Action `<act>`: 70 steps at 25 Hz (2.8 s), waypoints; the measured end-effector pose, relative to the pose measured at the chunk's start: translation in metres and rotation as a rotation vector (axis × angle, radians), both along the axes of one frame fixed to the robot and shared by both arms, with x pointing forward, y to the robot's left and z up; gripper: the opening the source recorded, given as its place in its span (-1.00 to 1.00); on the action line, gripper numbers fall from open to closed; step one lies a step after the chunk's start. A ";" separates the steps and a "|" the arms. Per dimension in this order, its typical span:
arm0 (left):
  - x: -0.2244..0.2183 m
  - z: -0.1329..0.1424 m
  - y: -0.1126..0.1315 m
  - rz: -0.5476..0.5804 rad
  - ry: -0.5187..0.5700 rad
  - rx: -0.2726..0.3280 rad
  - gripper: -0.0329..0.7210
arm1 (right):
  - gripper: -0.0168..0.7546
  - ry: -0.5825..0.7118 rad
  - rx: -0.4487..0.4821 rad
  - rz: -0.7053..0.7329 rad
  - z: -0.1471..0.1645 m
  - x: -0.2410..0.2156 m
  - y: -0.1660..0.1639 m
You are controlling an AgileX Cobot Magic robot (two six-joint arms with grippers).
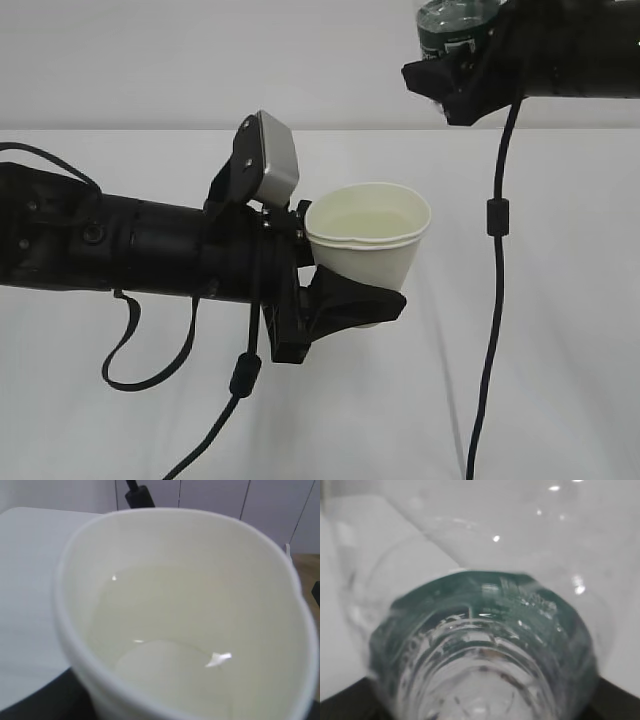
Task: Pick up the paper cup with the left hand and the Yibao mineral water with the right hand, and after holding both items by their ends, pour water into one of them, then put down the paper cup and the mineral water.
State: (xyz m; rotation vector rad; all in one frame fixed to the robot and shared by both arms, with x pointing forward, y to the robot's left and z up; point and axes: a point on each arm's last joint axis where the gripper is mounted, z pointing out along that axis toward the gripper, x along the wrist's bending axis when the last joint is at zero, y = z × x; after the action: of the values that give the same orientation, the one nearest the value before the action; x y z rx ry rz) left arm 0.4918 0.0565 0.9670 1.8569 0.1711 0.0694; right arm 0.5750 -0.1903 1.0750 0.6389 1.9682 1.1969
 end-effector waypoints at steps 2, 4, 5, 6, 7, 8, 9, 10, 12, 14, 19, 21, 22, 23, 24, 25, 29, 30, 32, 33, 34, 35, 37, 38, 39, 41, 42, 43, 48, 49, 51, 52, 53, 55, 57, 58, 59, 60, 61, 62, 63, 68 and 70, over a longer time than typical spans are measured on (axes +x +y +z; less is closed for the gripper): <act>0.000 0.000 0.000 0.000 0.000 0.000 0.23 | 0.30 0.000 0.013 -0.024 0.001 0.002 -0.007; 0.000 0.000 0.000 0.000 0.000 0.000 0.23 | 0.30 0.001 0.017 -0.035 0.001 0.003 -0.010; 0.000 0.000 0.000 0.000 0.000 0.000 0.23 | 0.30 0.000 0.017 -0.037 0.001 0.004 -0.011; 0.000 0.000 0.000 0.000 0.000 0.000 0.23 | 0.30 -0.003 0.014 -0.043 0.001 0.004 -0.013; 0.000 0.000 0.000 0.000 0.000 0.000 0.23 | 0.30 -0.005 0.012 -0.045 0.001 0.005 -0.014; 0.000 0.000 0.000 0.000 0.000 0.000 0.23 | 0.30 -0.006 0.014 -0.051 0.001 0.005 -0.016; 0.000 0.000 0.000 0.000 0.000 0.000 0.23 | 0.29 -0.006 0.017 -0.054 0.001 0.005 -0.017; 0.000 0.000 0.000 0.000 0.000 0.000 0.23 | 0.29 -0.003 0.021 -0.059 0.001 0.006 -0.017; 0.000 0.000 0.000 0.000 0.000 0.000 0.23 | 0.29 0.006 0.037 -0.068 -0.002 0.009 -0.021; 0.000 0.000 0.000 0.000 0.000 0.000 0.23 | 0.29 0.014 0.049 -0.076 -0.004 0.011 -0.023; 0.000 0.000 0.000 0.000 0.000 0.000 0.23 | 0.29 0.010 0.045 -0.078 -0.007 0.014 -0.023; 0.000 0.000 0.000 0.000 0.000 0.000 0.23 | 0.29 -0.001 0.046 -0.080 -0.007 0.014 -0.023; 0.000 0.000 0.000 0.000 0.000 0.000 0.23 | 0.29 -0.008 0.049 -0.084 -0.007 0.015 -0.024; 0.000 0.000 0.000 0.000 0.000 0.000 0.23 | 0.29 -0.007 0.050 -0.085 -0.007 0.016 -0.024; 0.000 0.000 0.000 0.000 0.000 0.000 0.23 | 0.29 -0.012 0.060 -0.092 -0.006 0.016 -0.024; 0.000 0.000 0.000 0.001 0.000 0.001 0.23 | 0.29 -0.011 0.070 -0.097 -0.006 0.017 -0.024; 0.000 0.000 0.000 0.002 0.000 0.003 0.23 | 0.29 0.013 0.118 -0.108 -0.018 0.027 -0.030; 0.000 0.000 0.000 0.004 0.000 0.005 0.23 | 0.29 0.020 0.125 -0.113 -0.020 0.028 -0.032; 0.001 -0.001 0.000 0.006 -0.001 0.008 0.23 | 0.29 0.023 0.129 -0.126 -0.023 0.031 -0.035; 0.001 -0.001 0.000 0.009 -0.001 0.012 0.23 | 0.30 0.022 0.129 -0.134 -0.023 0.032 -0.038; 0.001 -0.001 0.000 0.010 -0.001 0.013 0.23 | 0.30 0.022 0.127 -0.138 -0.024 0.032 -0.039; 0.001 -0.001 0.001 0.012 -0.002 0.015 0.23 | 0.30 0.019 0.124 -0.143 -0.024 0.033 -0.041; 0.001 -0.002 0.001 0.015 -0.002 0.019 0.23 | 0.30 0.014 0.141 -0.159 -0.023 0.034 -0.045; 0.001 -0.002 0.001 0.015 -0.002 0.019 0.23 | 0.30 0.005 0.145 -0.166 -0.022 0.035 -0.049; 0.001 -0.002 0.001 0.015 -0.002 0.019 0.23 | 0.30 -0.001 0.157 -0.179 -0.022 0.035 -0.055; 0.001 -0.002 0.001 0.016 -0.002 0.020 0.23 | 0.29 -0.006 0.177 -0.196 -0.024 0.035 -0.061; 0.001 -0.002 0.001 0.016 -0.002 0.020 0.23 | 0.29 0.000 0.180 -0.205 -0.027 0.034 -0.063; 0.001 -0.002 0.001 0.016 -0.002 0.020 0.23 | 0.29 -0.012 0.171 -0.205 -0.026 0.034 -0.065; 0.002 -0.002 0.001 0.017 -0.002 0.022 0.23 | 0.29 0.006 0.217 -0.232 -0.041 0.030 -0.071; 0.002 -0.002 0.001 0.017 -0.002 0.022 0.23 | 0.29 0.004 0.217 -0.224 -0.043 0.031 -0.070; 0.002 -0.002 0.001 0.018 -0.002 0.022 0.23 | 0.30 0.011 0.259 -0.231 -0.051 0.031 -0.070; 0.002 -0.002 0.001 0.019 -0.002 0.023 0.23 | 0.29 0.011 0.267 -0.233 -0.054 0.030 -0.070; 0.002 -0.002 0.001 0.019 -0.002 0.023 0.23 | 0.29 0.010 0.265 -0.230 -0.056 0.030 -0.070; 0.002 -0.002 0.001 0.019 -0.002 0.023 0.23 | 0.28 0.010 0.271 -0.245 -0.061 0.030 -0.071; 0.002 -0.002 0.001 0.019 -0.002 0.023 0.23 | 0.28 0.009 0.264 -0.251 -0.063 0.030 -0.072; 0.002 -0.002 0.001 0.019 -0.002 0.023 0.23 | 0.28 0.008 0.258 -0.253 -0.064 0.030 -0.072; 0.002 -0.002 0.001 0.019 -0.002 0.023 0.23 | 0.28 0.005 0.261 -0.257 -0.064 0.030 -0.072; 0.002 -0.002 0.001 0.019 -0.002 0.023 0.23 | 0.28 0.003 0.261 -0.260 -0.064 0.030 -0.073; 0.002 -0.002 0.001 0.019 -0.002 0.024 0.23 | 0.28 -0.003 0.261 -0.266 -0.065 0.031 -0.073; 0.002 -0.002 0.001 0.019 -0.002 0.024 0.23 | 0.28 -0.003 0.269 -0.272 -0.065 0.031 -0.074; 0.002 -0.002 0.001 0.019 -0.002 0.024 0.23 | 0.28 -0.008 0.267 -0.286 -0.066 0.033 -0.075; 0.002 -0.002 0.001 0.020 -0.003 0.025 0.23 | 0.28 -0.028 0.265 -0.320 -0.066 0.034 -0.078; 0.002 -0.002 0.001 0.020 -0.003 0.025 0.23 | 0.28 -0.033 0.283 -0.346 -0.066 0.035 -0.080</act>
State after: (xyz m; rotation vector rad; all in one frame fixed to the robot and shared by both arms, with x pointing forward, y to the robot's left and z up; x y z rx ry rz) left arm 0.4936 0.0575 0.9649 1.8801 0.1879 0.0882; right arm 0.6096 -0.2702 1.0095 1.0491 1.5897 1.2629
